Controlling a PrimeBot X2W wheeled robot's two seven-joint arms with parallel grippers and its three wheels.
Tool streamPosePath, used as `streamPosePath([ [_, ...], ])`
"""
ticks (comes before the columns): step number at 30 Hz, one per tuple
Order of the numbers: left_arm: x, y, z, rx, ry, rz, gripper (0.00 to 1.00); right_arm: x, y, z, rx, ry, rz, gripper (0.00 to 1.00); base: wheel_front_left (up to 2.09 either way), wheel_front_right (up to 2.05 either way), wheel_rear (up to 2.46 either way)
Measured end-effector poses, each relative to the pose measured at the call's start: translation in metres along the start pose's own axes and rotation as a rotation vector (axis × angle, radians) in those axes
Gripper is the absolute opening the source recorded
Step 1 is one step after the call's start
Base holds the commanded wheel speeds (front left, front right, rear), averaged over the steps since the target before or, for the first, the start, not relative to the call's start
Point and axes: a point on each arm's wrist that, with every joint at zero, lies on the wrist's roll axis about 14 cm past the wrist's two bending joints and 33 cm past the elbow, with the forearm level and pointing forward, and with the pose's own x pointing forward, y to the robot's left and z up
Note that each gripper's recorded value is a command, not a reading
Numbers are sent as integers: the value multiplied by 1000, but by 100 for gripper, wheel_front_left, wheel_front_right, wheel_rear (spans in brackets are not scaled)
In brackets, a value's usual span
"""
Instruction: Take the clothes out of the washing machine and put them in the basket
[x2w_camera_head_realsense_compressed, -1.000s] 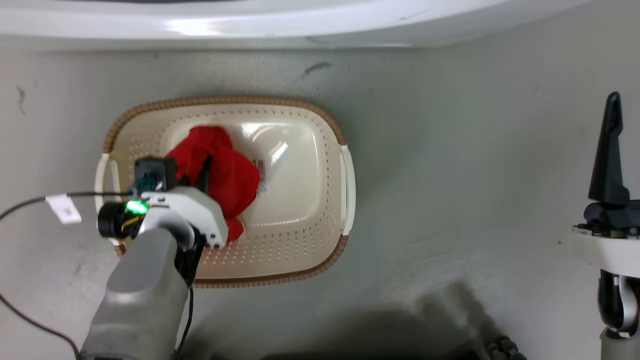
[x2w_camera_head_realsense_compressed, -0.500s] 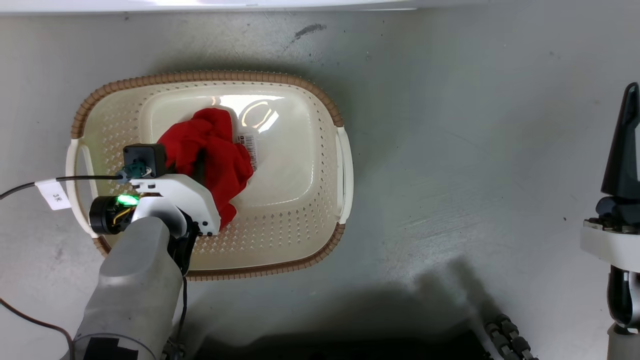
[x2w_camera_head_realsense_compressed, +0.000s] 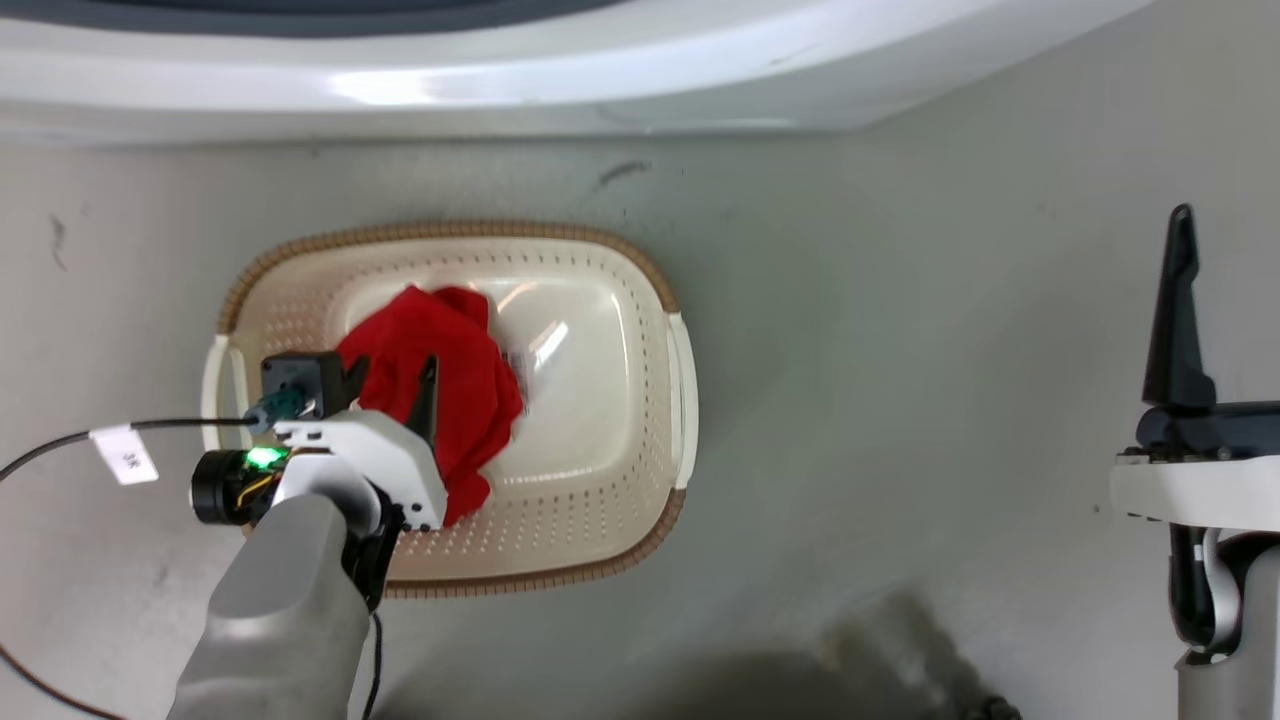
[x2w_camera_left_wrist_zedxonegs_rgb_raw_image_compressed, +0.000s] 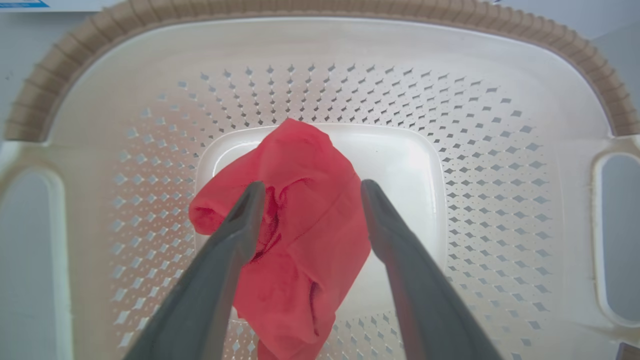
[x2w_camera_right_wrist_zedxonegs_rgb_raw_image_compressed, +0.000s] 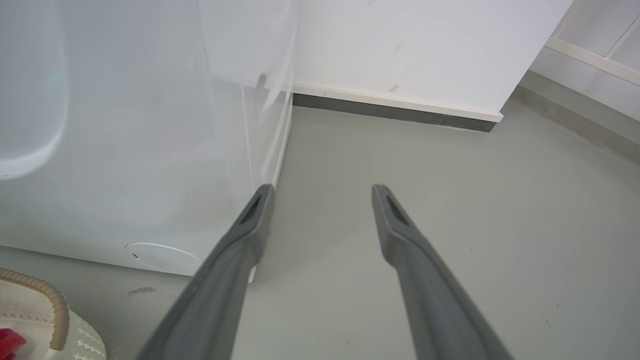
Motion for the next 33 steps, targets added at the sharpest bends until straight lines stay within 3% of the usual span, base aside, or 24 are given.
streamPosePath([
  [10,-56,-7,41,8,-165,-14,100,-32,-4,41,56,-55,-7,100,0,0,0],
  [18,-96,-36,110,91,-402,-93,100,-61,-10,72,87,-118,-20,100,0,0,0],
  [27,-119,-61,186,202,-616,-180,100,-77,-16,79,97,-129,-39,100,0,0,0],
  [33,-107,-74,242,314,-665,-235,100,-81,-26,69,112,-101,-70,100,0,0,0],
])
